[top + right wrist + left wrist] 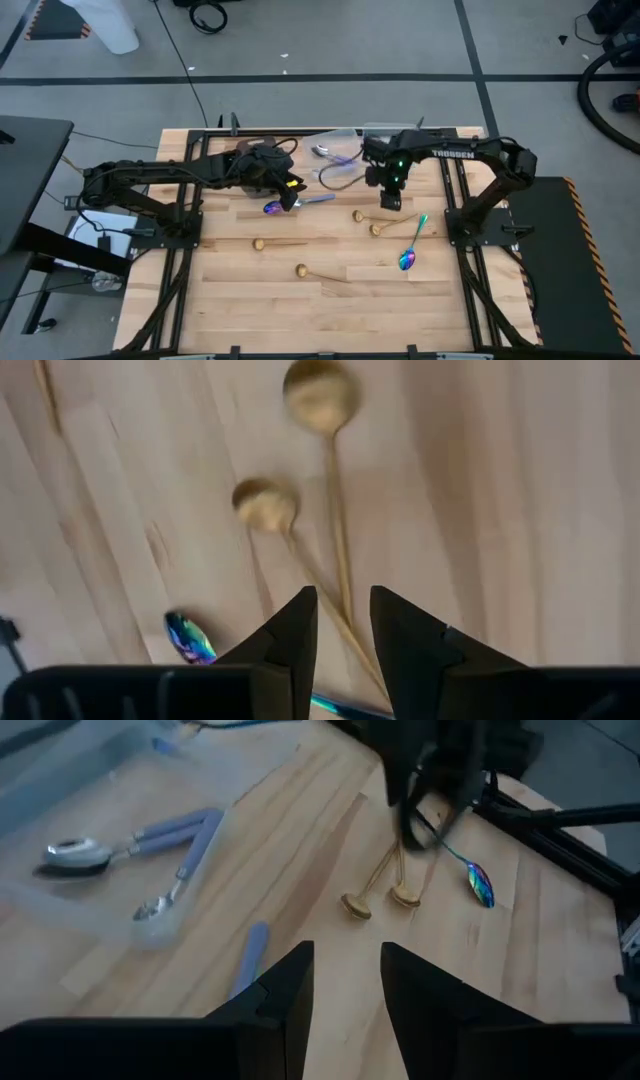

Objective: Sort silverware by color (type)
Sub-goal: Put the gold spoon into the black bin

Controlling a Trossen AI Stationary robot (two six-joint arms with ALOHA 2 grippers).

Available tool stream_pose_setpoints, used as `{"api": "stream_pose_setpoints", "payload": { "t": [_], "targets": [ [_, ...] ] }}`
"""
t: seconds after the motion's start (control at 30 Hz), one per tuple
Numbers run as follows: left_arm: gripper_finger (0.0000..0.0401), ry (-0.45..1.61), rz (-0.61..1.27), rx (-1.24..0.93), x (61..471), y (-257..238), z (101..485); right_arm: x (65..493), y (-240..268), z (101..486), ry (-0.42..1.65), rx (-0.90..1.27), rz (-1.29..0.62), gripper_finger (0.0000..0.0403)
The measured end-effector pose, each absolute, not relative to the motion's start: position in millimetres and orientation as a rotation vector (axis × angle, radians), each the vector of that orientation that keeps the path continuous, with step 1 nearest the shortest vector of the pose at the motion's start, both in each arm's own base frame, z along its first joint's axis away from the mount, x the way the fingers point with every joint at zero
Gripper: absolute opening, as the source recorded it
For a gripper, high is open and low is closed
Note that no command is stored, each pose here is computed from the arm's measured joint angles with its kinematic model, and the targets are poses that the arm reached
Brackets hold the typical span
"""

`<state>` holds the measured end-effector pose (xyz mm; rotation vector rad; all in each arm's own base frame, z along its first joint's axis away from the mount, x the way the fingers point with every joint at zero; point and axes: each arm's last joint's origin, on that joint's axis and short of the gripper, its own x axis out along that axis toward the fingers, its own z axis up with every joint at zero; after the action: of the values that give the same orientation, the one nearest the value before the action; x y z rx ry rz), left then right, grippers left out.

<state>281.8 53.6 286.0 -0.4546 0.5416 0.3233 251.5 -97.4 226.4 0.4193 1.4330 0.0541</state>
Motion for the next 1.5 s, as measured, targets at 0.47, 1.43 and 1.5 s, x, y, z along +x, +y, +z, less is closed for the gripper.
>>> {"api": "stream_pose_setpoints", "payload": {
  "t": [0.47,1.43,1.5],
  "targets": [
    [0.0125,0.709,0.479,-0.893,270.2,38.0,269.4,255.5,-52.6,168.8,1.360,0.143,0.020,0.0106],
    [0.0125,0.539,0.326,-0.696,251.9,27.3,310.2,248.9,-35.7,125.3,1.171,0.075,-0.042,0.0030],
    [0.0125,0.489,0.315,-0.631,254.6,28.3,314.5,249.8,-36.1,125.6,1.159,0.096,-0.046,0.0013]
  ]
}}
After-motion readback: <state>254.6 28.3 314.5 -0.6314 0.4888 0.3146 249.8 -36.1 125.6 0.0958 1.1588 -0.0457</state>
